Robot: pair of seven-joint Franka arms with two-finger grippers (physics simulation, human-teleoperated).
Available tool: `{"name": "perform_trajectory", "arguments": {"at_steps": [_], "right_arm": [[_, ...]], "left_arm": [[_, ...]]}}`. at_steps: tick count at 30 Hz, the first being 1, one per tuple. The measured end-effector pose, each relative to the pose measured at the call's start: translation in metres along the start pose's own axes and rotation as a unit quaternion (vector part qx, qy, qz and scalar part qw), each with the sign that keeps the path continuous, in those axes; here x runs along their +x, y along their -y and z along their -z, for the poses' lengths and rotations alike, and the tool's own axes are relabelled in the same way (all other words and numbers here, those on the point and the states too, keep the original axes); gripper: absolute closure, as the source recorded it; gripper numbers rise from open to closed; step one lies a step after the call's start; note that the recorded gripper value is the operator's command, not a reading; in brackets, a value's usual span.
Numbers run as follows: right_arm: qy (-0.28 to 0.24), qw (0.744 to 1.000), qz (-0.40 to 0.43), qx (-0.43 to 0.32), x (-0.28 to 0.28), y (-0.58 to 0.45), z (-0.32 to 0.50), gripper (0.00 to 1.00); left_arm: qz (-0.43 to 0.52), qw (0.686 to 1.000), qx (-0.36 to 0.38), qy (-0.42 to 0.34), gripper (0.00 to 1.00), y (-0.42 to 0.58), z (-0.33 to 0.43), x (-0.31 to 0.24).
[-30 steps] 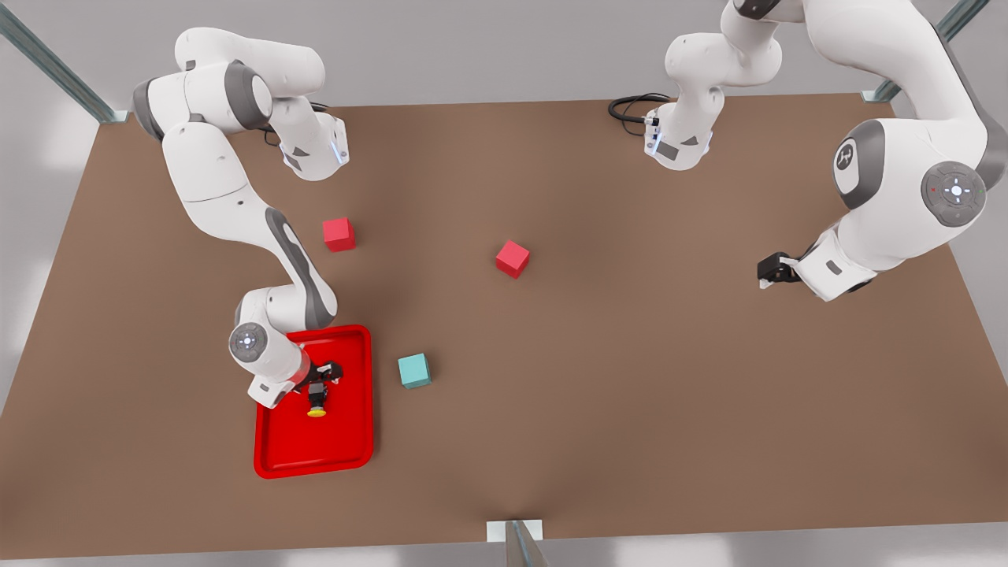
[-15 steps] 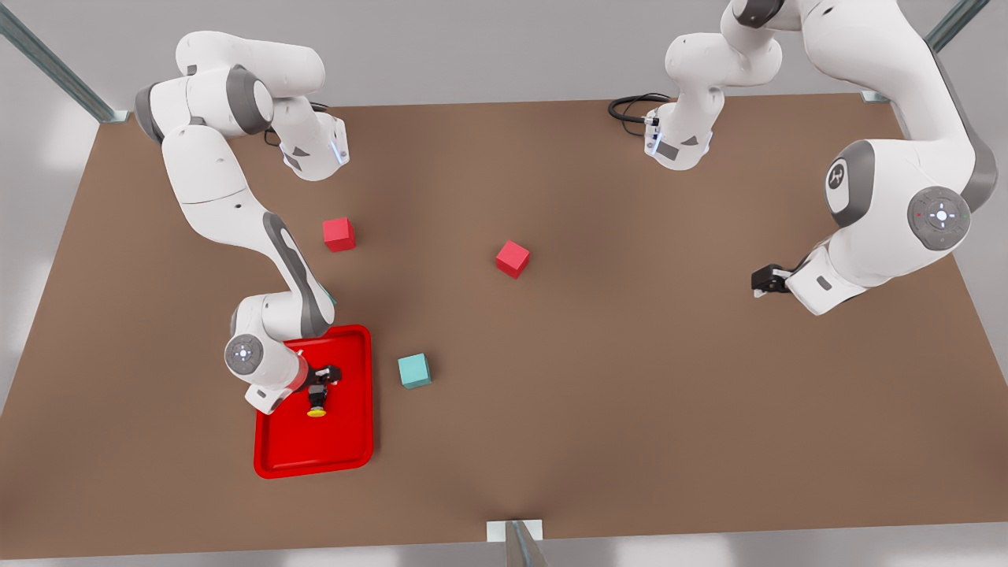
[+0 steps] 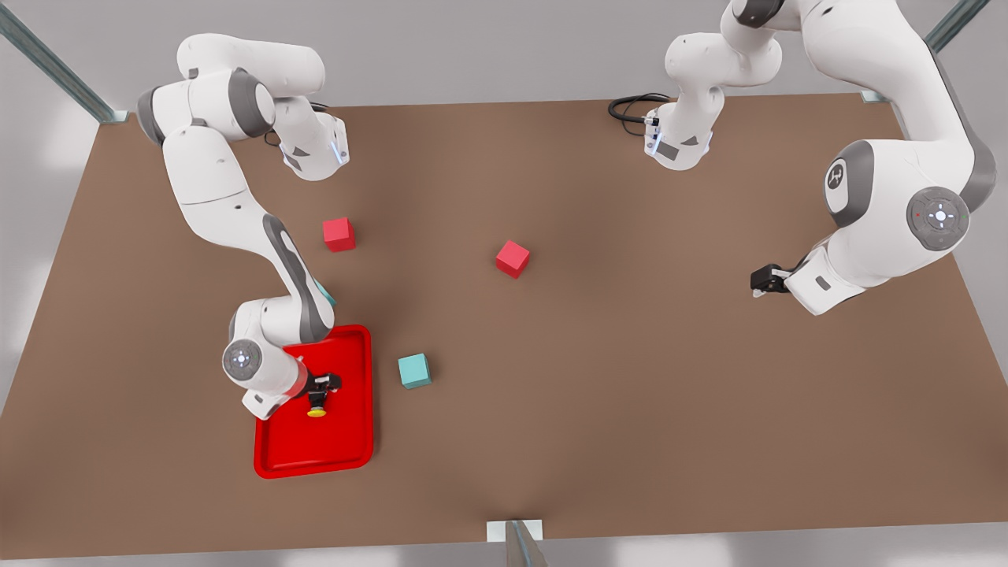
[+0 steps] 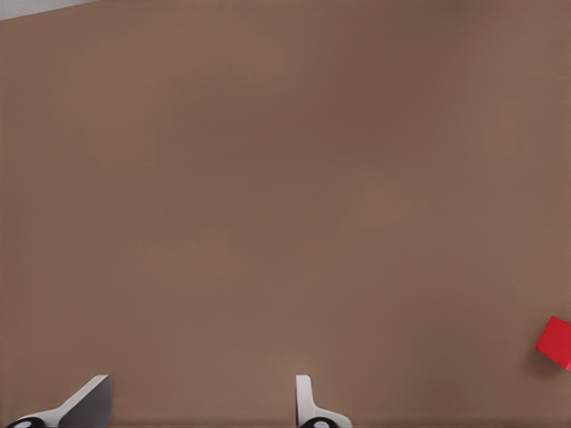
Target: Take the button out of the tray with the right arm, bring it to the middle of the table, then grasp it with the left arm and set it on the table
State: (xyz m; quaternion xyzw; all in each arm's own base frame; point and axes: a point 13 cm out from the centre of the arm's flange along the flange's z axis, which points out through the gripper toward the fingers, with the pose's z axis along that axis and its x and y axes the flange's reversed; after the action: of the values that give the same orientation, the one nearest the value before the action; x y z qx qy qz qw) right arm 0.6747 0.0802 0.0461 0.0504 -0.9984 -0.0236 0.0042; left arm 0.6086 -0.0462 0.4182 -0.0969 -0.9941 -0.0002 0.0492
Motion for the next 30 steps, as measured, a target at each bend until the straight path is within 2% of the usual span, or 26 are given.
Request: {"name": "perform_trajectory", "arguments": {"at_steps": [8,10,11,12,13,16,21,26,30], "right_arm": [[-0.001,1.0,-0.008,-0.001,-0.009,-0.001,-0.002,0.0],[-0.002,1.0,-0.01,-0.001,-0.009,-0.002,-0.001,0.19],[-0.002,1.0,-0.011,-0.002,-0.01,-0.002,-0.001,0.38],[-0.001,1.0,-0.012,-0.002,-0.01,-0.002,0.0,0.52],[-0.001,1.0,-0.012,-0.003,-0.01,-0.002,0.0,0.55],[0.001,1.0,-0.011,-0.005,-0.012,-0.002,0.002,0.6],[0.002,1.0,-0.001,-0.008,-0.012,-0.012,0.009,0.59],[0.033,0.997,0.045,-0.046,-0.033,-0.102,0.094,0.59],[0.021,0.994,0.074,-0.071,-0.022,-0.181,0.12,0.59]], "left_arm": [[-0.001,1.0,0.0,-0.001,0.0,0.001,-0.001,0.0],[0.0,1.0,0.0,-0.001,0.0,0.0,-0.002,0.0],[0.0,1.0,0.0,-0.001,0.0,0.0,-0.002,0.0],[0.0,1.0,0.0,-0.002,0.0,0.0,-0.002,0.0],[0.0,1.0,0.0,-0.002,0.0,0.0,-0.002,0.0],[0.0,1.0,0.0,-0.003,0.0,0.001,-0.002,0.0],[-0.001,1.0,0.001,-0.003,0.0,0.002,-0.002,0.0],[-0.001,1.0,0.001,-0.003,0.0,0.002,-0.002,0.0],[-0.003,1.0,0.003,-0.002,0.0,0.005,-0.001,0.0]]}}
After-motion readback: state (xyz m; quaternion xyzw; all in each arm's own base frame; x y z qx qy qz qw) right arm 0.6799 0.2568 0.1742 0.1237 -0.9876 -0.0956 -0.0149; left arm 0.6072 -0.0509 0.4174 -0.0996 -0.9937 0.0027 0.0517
